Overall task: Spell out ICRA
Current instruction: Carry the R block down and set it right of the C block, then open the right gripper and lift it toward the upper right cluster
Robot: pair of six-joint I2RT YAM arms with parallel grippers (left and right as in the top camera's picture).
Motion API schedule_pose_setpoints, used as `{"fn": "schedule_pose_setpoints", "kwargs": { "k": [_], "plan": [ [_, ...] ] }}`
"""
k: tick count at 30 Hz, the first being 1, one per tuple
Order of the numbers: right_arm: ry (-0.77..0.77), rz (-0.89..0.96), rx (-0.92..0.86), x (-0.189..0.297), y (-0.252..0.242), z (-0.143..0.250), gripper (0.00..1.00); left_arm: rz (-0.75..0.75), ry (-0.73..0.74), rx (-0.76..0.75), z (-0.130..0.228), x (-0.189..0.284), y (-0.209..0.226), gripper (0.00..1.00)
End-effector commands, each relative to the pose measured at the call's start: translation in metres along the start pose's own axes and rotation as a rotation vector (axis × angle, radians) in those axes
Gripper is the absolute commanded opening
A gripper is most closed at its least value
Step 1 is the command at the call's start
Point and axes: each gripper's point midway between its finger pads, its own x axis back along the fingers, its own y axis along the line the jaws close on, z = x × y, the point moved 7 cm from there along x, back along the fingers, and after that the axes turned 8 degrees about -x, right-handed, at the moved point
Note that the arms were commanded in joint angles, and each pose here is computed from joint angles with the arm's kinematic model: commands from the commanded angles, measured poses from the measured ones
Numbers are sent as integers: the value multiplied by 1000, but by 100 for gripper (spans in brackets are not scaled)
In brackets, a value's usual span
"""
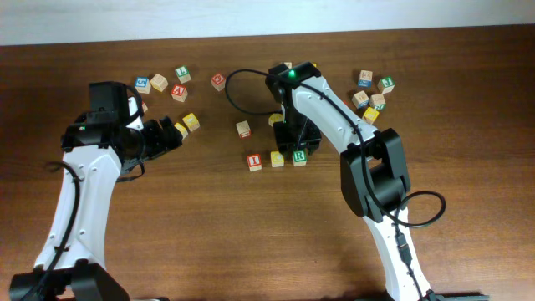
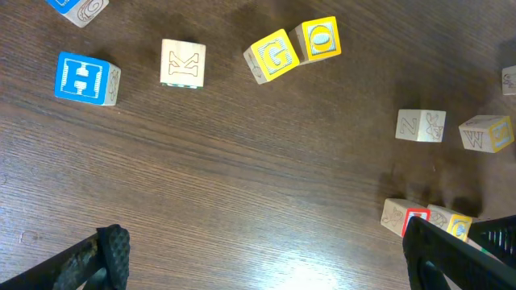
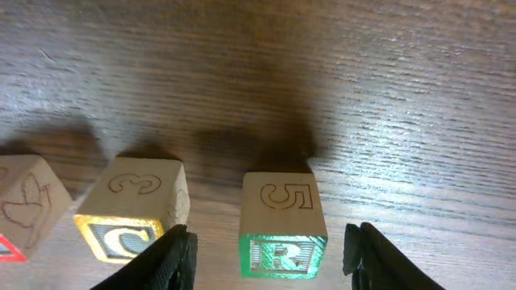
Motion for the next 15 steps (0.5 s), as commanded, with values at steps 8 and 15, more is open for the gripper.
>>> {"fn": "schedule_pose_setpoints", "kwargs": {
  "k": [8,15],
  "plan": [
    [-65,-50,-35,40,-15,0,41,-4,3,-18,-1,-1,-1,99],
    [-188,-309,-139,122,-60,-3,49,-3,3,-18,-1,-1,-1,99]
  ]
}}
